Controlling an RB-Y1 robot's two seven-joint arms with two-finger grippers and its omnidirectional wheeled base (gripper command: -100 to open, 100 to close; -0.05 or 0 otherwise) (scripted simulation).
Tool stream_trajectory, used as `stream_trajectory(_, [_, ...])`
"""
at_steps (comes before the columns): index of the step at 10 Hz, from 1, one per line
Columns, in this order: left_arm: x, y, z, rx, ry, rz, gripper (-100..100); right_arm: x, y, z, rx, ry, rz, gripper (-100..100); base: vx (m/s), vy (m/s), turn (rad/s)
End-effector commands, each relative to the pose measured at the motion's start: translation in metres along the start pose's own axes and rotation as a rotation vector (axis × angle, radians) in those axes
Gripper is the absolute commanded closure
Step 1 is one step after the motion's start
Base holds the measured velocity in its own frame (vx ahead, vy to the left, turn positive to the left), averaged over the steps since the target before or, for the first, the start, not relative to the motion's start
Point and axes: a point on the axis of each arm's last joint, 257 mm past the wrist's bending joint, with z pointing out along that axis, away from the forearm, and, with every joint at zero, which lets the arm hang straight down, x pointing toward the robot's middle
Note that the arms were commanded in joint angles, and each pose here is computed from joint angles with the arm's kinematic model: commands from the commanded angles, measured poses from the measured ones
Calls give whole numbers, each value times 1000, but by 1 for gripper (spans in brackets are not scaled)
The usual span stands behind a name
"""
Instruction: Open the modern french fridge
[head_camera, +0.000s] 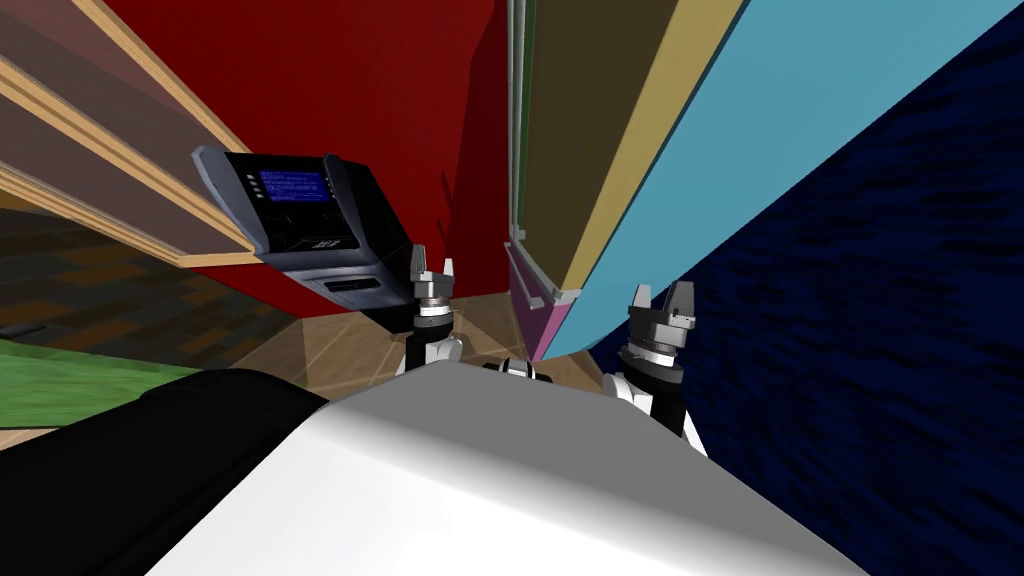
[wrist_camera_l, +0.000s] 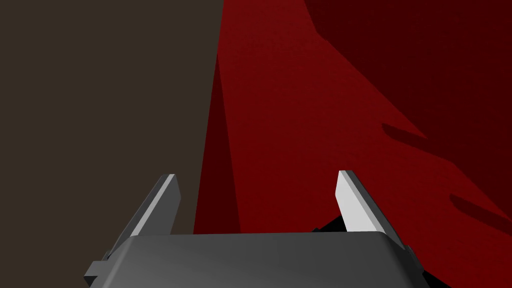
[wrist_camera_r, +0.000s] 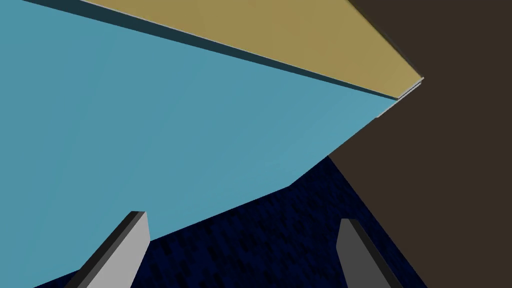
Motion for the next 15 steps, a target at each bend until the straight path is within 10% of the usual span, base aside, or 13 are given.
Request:
stream_trajectory(1, [0,0,0,0,0,0,0,5,-7,-2,-1,18,-81,-100,17,39,-30])
stream_trajectory(15, [0,0,0,0,0,0,0,31,-43,-12,-24,98,-474,-100,20,37,-37])
